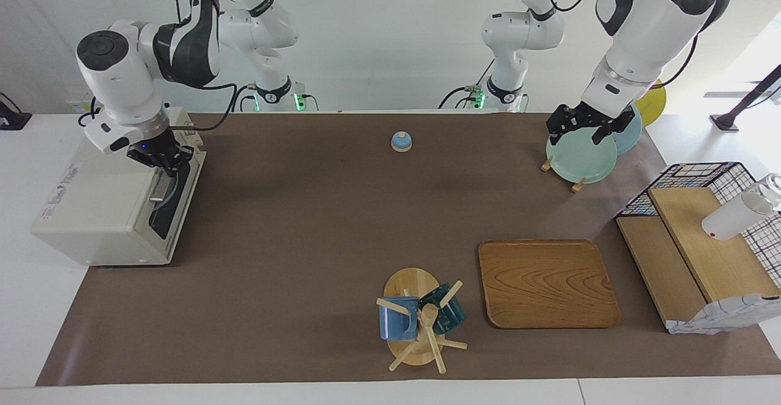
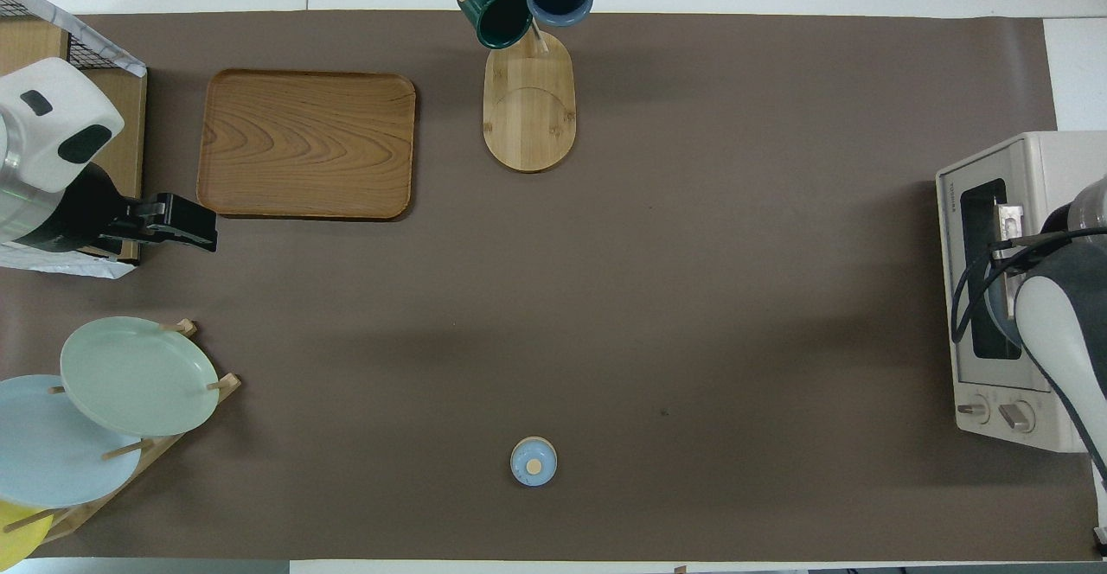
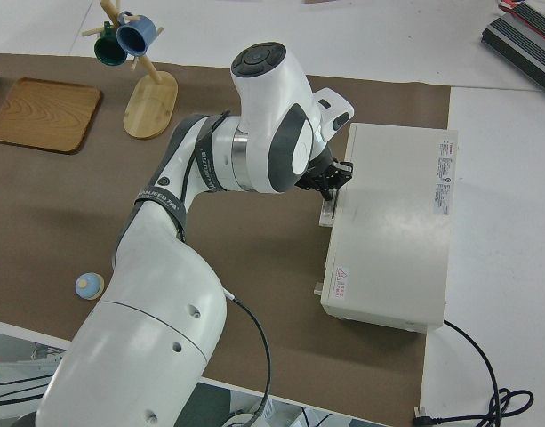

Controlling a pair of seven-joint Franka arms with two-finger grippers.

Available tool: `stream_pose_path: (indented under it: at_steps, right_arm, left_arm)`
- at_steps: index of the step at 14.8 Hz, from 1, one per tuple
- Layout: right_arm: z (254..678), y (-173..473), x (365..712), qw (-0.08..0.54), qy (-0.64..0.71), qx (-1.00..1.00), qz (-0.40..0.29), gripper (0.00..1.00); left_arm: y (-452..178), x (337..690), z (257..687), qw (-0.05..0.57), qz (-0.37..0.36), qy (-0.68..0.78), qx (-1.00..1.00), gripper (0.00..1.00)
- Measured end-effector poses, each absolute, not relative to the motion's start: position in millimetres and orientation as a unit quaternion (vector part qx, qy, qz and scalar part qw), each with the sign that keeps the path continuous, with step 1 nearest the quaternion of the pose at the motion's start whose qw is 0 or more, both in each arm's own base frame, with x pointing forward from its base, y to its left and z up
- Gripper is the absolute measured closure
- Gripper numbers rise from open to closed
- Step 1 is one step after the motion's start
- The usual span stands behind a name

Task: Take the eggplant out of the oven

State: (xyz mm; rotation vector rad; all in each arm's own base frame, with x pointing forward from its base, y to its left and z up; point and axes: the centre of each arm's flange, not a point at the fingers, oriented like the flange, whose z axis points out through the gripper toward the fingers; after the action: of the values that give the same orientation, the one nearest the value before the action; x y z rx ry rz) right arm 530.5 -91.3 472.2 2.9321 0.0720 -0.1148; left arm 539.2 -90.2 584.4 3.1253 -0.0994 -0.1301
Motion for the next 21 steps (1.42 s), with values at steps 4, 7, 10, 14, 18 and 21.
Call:
stream_pose_path:
  at_steps: [4, 7, 10, 14, 18, 21]
  right_arm:
    - [470, -92, 530, 0.103, 0.024, 0.994, -0.038, 0.99]
    - [467, -90, 527, 0.103, 0.027, 0.994, -0.029, 0.99]
    - [465, -80, 525, 0.1, 0.029, 0.994, -0.02, 0.99]
    - [445, -41, 530, 0.071, 0.027, 0.997, -0.012, 0.99]
    - [398, -1, 536, 0.055, 0.024, 0.998, 0.002, 0.99]
    - [354, 18, 536, 0.05, 0.015, 0.998, 0.018, 0.99]
  left_arm:
    - [-90, 539, 584, 0.006, -0.042, -0.032, 0.999, 0.0]
    - [-90, 539, 584, 0.006, -0.042, -0.032, 0.999, 0.0]
    - [-90, 539, 584, 0.006, -0.042, -0.032, 0.999, 0.0]
    - [-90, 539, 584, 0.006, -0.042, -0.032, 0.999, 0.0]
    - [-90, 539, 584, 0.006, -0.042, -0.032, 0.999, 0.0]
    - [-90, 539, 584, 0.006, -0.042, -0.032, 0.999, 0.0]
